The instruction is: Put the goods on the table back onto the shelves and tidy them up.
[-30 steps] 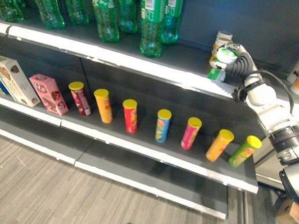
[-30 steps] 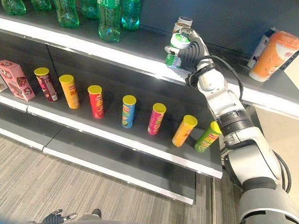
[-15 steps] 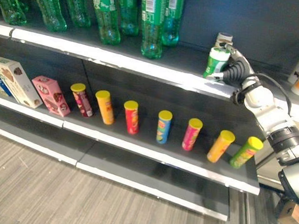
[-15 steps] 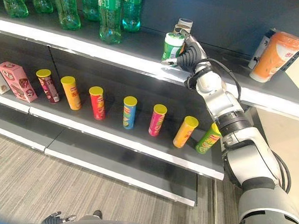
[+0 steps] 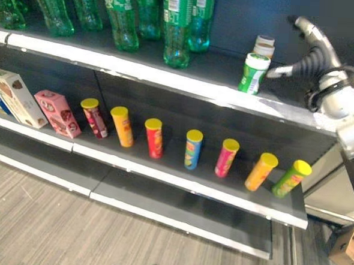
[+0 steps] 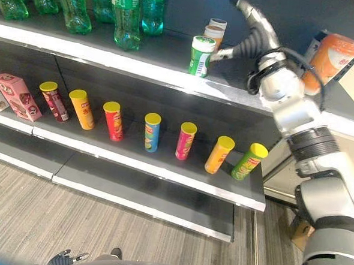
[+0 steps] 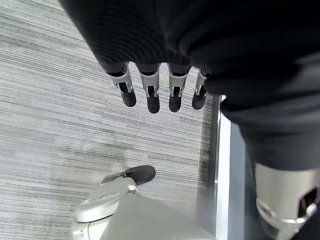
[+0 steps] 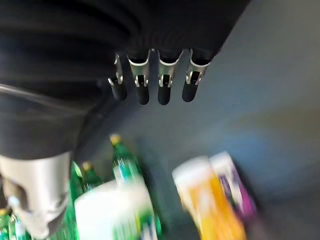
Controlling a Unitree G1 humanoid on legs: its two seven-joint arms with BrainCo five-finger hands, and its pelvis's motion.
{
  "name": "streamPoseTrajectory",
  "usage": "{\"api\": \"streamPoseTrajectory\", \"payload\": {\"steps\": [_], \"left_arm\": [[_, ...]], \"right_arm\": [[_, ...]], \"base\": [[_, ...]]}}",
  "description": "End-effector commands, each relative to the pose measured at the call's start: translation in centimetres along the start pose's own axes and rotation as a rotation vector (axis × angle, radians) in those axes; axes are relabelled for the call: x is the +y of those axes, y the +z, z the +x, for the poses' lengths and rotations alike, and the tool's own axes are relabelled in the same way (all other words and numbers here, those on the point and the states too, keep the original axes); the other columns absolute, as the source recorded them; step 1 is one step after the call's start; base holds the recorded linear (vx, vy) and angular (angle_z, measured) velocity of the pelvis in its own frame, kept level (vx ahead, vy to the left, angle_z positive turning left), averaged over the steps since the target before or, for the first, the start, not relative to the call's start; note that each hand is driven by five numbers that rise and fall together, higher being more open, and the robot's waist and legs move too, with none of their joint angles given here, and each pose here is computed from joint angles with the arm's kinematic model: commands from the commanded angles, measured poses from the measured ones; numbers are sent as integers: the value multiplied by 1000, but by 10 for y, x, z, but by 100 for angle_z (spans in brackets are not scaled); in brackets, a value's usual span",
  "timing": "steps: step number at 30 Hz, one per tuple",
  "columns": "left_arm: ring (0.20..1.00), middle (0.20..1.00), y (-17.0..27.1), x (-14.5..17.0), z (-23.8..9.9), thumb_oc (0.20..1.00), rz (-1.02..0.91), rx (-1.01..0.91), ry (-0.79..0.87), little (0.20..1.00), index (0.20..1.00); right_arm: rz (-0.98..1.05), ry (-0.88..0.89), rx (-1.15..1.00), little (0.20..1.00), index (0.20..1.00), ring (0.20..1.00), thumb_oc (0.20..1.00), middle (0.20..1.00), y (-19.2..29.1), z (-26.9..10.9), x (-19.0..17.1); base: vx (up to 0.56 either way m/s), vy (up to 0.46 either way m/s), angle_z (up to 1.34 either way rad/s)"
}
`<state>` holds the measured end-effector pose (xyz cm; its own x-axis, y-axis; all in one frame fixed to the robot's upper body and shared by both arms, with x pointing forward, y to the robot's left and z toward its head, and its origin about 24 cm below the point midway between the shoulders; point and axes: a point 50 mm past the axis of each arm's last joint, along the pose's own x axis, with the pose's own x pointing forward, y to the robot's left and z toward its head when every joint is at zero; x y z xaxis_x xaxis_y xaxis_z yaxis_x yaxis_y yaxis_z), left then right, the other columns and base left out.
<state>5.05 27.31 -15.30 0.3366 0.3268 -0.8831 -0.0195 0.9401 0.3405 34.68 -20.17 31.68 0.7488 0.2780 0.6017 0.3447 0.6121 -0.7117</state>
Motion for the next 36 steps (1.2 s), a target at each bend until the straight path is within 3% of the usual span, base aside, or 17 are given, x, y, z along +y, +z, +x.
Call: {"api": "streamPoseTrajectory", "payload": {"steps": [1, 10, 14, 18, 21, 22, 23, 24, 26, 28, 29, 33, 35, 36], "left_arm": [[1000, 1000, 8, 6, 3, 1000, 23, -4, 27, 1000, 1000], [1000, 1000, 17, -1, 3, 1000, 34, -69, -16, 1000, 1000], [1000, 1000, 33, 0, 3, 1000, 41, -144, -39, 1000, 1000], [1000, 1000, 41, 4, 3, 1000, 53, -181, -38, 1000, 1000], [1000, 1000, 50, 5, 3, 1000, 87, -214, -57, 1000, 1000], [1000, 1000, 50, 6, 3, 1000, 87, -214, -57, 1000, 1000], [1000, 1000, 54, 6, 3, 1000, 108, -230, -61, 1000, 1000], [1000, 1000, 54, 7, 3, 1000, 109, -230, -61, 1000, 1000], [1000, 1000, 64, 2, 4, 1000, 143, -243, -77, 1000, 1000], [1000, 1000, 65, 1, 5, 1000, 156, -243, -82, 1000, 1000], [1000, 1000, 71, -4, 5, 1000, 186, -254, -100, 1000, 1000], [1000, 1000, 81, -14, 6, 1000, 212, -267, -117, 1000, 1000], [1000, 1000, 82, -15, 7, 1000, 210, -269, -116, 1000, 1000], [1000, 1000, 85, -17, 7, 1000, 191, -270, -113, 1000, 1000]], "right_arm": [[-52, -122, -182, 1000, 1000, 1000, 1000, 1000, 35, 5, -36], [115, -22, -349, 1000, 1000, 1000, 1000, 1000, 56, -64, -41], [258, 149, -383, 1000, 1000, 1000, 1000, 1000, 64, -100, -31], [340, 247, -338, 1000, 1000, 1000, 1000, 1000, 60, -121, -25], [617, 451, -162, 1000, 1000, 1000, 1000, 1000, 41, -155, 8], [617, 450, -162, 1000, 1000, 1000, 1000, 1000, 41, -155, 8], [798, 545, -2, 1000, 1000, 1000, 1000, 1000, 26, -184, 36], [798, 544, -1, 1000, 1000, 1000, 1000, 1000, 26, -184, 36], [1009, 691, 439, 1000, 1000, 1000, 1000, 1000, -10, -259, 108], [1024, 722, 540, 1000, 1000, 1000, 1000, 1000, -17, -279, 123], [935, 775, 780, 1000, 1000, 1000, 1000, 1000, -37, -325, 150], [752, 828, 1150, 1000, 1000, 1000, 1000, 1000, -59, -397, 194], [740, 820, 1231, 1000, 1000, 1000, 1000, 1000, -59, -412, 203], [724, 780, 1398, 1000, 1000, 1000, 1000, 1000, -60, -438, 216]], "base": [[-1, 36, -10], [6, 45, -13], [-3, 56, -17], [-4, 31, -20], [-3, 29, -12], [-18, 23, -12], [-16, 13, -6], [-23, 18, -3], [-31, 7, -7], [-22, -9, -9], [-30, -22, -8], [-21, -19, -6], [-4, -16, -4], [0, 0, 0]]}}
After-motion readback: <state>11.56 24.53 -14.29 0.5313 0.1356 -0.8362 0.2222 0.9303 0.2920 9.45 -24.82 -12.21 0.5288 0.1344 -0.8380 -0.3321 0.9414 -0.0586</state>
